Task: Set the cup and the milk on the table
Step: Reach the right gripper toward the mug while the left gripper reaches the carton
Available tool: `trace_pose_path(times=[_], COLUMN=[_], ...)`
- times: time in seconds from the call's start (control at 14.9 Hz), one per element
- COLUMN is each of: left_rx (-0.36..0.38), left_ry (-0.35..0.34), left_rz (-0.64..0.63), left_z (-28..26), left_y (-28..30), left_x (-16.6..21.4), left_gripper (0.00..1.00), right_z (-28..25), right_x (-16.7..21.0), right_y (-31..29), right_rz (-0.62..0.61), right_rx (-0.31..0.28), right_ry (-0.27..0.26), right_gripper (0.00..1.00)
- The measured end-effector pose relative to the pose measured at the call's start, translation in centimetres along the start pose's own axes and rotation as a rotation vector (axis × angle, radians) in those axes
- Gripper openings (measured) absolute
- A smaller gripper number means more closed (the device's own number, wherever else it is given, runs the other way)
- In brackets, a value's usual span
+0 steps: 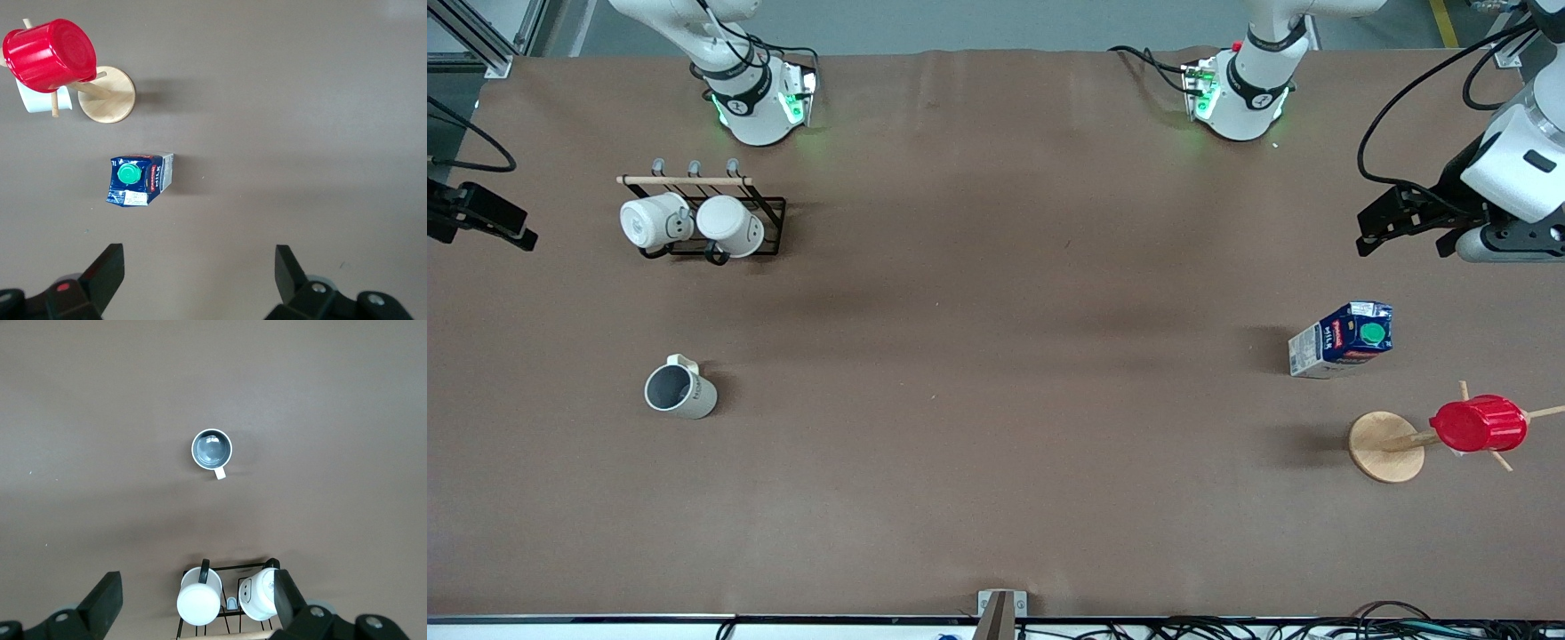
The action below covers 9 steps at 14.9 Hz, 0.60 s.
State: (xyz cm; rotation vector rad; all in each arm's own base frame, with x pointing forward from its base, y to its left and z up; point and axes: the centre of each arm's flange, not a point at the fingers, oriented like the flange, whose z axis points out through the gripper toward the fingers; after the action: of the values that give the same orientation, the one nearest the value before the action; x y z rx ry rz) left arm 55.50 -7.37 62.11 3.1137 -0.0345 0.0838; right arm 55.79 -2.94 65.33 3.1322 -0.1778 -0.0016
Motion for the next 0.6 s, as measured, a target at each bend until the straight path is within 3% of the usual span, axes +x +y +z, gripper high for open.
trace_pose_path(times=[0.6], left_rx=[0.015], left_ry=[-0.037], left_rz=[-0.058], left_z=[4.5], left_y=[-4.3], left_x=[2.6], left_gripper=[0.98], right_z=[0.0], right_x=[0.0], right_y=[0.0], right_rz=[0.001], right_rx=[0.0], right_ry=[-0.001], right_gripper=[1.0])
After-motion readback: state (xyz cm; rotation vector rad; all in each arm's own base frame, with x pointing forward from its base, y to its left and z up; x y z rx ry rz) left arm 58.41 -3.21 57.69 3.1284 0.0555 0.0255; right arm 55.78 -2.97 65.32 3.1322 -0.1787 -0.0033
